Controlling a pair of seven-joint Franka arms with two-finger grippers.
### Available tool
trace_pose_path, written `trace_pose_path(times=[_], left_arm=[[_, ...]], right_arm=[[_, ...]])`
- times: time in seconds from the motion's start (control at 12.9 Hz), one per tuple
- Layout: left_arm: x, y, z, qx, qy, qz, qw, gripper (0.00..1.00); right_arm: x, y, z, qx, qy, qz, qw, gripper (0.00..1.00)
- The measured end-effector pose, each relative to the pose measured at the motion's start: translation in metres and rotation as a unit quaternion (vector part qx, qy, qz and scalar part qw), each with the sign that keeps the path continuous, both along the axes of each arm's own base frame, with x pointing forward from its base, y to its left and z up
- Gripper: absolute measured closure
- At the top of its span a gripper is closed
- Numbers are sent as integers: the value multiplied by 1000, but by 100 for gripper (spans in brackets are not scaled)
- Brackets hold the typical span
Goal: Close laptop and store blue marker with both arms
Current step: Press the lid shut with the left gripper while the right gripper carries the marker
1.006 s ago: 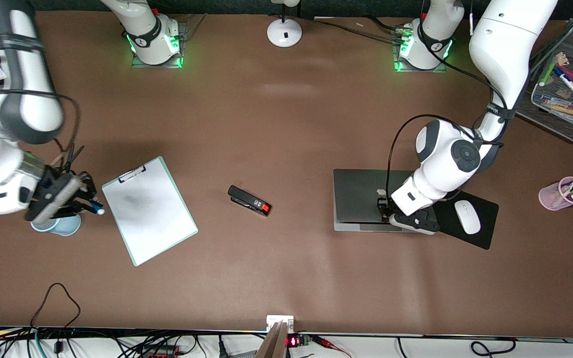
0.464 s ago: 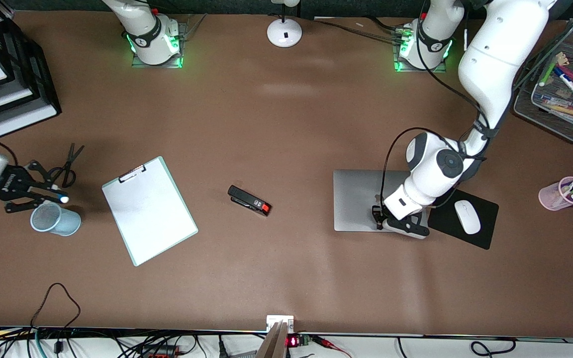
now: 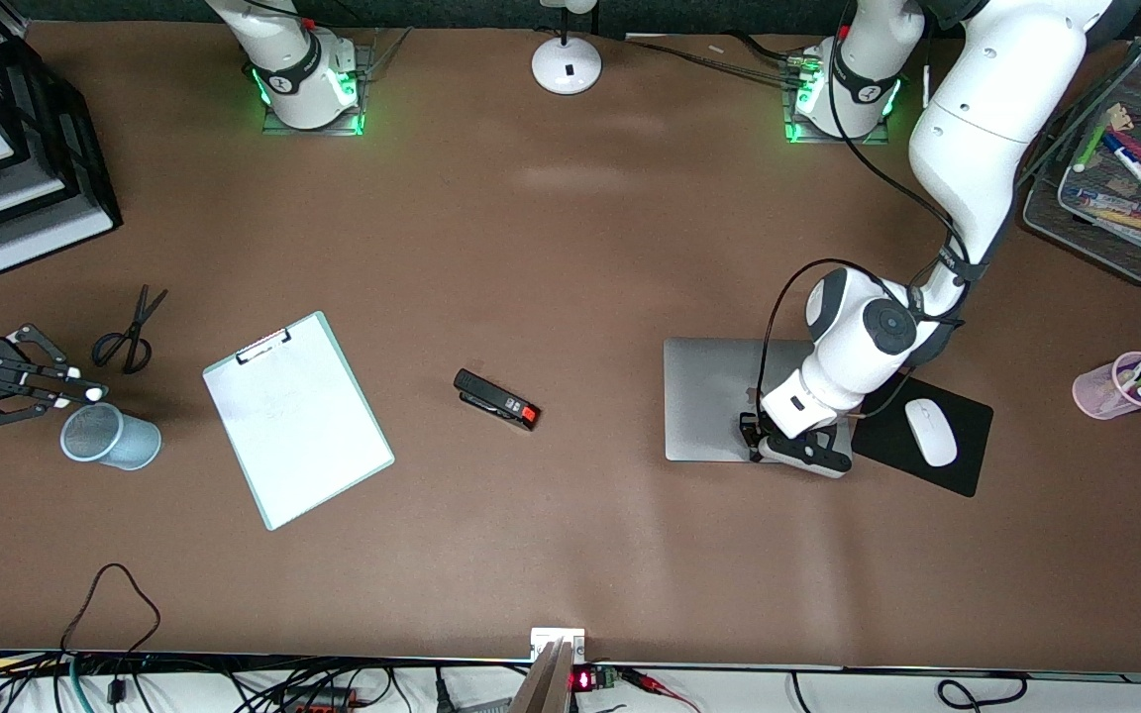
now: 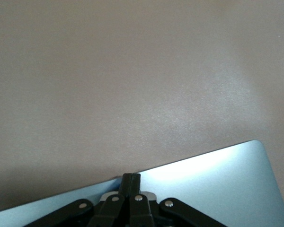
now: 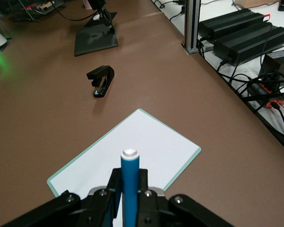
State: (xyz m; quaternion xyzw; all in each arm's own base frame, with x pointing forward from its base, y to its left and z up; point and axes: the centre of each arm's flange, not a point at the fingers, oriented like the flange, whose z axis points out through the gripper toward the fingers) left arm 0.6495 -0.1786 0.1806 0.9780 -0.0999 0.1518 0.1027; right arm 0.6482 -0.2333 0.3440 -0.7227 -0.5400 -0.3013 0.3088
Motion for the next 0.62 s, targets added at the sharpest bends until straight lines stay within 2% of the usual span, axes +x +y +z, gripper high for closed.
trace_pose_path(times=[0.08, 0.23, 0.46, 0.62], left_arm=[[3, 3, 4, 3, 3, 0, 1000, 99], [8, 7, 29, 18, 32, -7, 999, 99], [2, 12, 107, 53, 87, -22, 995, 99], [-12, 27, 162, 79, 128, -22, 988, 99]], right_arm=[[-1, -8, -9, 8, -6, 7, 1000, 83], [2, -19, -12, 10, -30, 16, 999, 83], [11, -27, -2, 24, -64, 13, 998, 83], [12, -31, -9, 33, -75, 14, 997, 83]])
